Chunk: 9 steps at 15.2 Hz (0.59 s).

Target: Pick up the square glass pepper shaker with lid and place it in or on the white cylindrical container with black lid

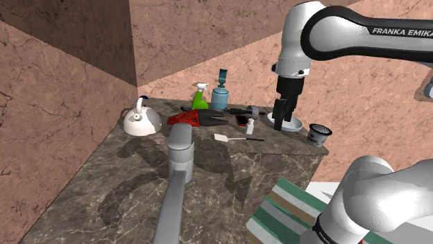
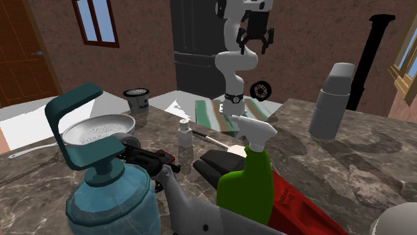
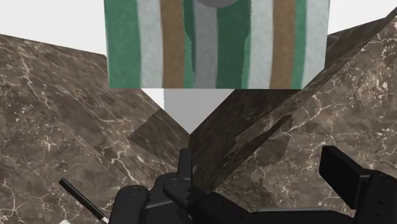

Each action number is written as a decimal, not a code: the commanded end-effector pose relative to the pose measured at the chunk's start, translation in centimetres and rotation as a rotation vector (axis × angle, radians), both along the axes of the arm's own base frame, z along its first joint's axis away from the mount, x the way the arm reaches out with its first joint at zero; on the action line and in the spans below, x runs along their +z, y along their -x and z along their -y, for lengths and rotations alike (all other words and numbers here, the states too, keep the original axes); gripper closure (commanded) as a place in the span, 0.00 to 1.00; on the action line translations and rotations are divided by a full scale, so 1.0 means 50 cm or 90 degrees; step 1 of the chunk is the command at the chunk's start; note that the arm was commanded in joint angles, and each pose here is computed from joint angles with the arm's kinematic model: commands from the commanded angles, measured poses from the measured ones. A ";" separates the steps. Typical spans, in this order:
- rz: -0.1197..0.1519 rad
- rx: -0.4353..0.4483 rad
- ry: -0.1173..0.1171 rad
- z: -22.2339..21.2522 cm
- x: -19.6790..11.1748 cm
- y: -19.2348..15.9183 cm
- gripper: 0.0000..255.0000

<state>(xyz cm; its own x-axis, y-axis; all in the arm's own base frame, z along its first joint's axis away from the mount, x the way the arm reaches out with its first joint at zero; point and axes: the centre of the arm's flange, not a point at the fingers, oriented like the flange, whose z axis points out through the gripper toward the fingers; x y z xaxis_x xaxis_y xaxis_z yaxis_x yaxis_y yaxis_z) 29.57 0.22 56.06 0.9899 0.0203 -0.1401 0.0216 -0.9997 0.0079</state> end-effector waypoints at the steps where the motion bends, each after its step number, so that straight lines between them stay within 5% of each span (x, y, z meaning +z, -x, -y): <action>1: 0.000 0.000 0.000 0.000 0.000 0.000 0.00; 9: 0.000 0.016 -0.001 0.152 -0.078 -0.123 0.00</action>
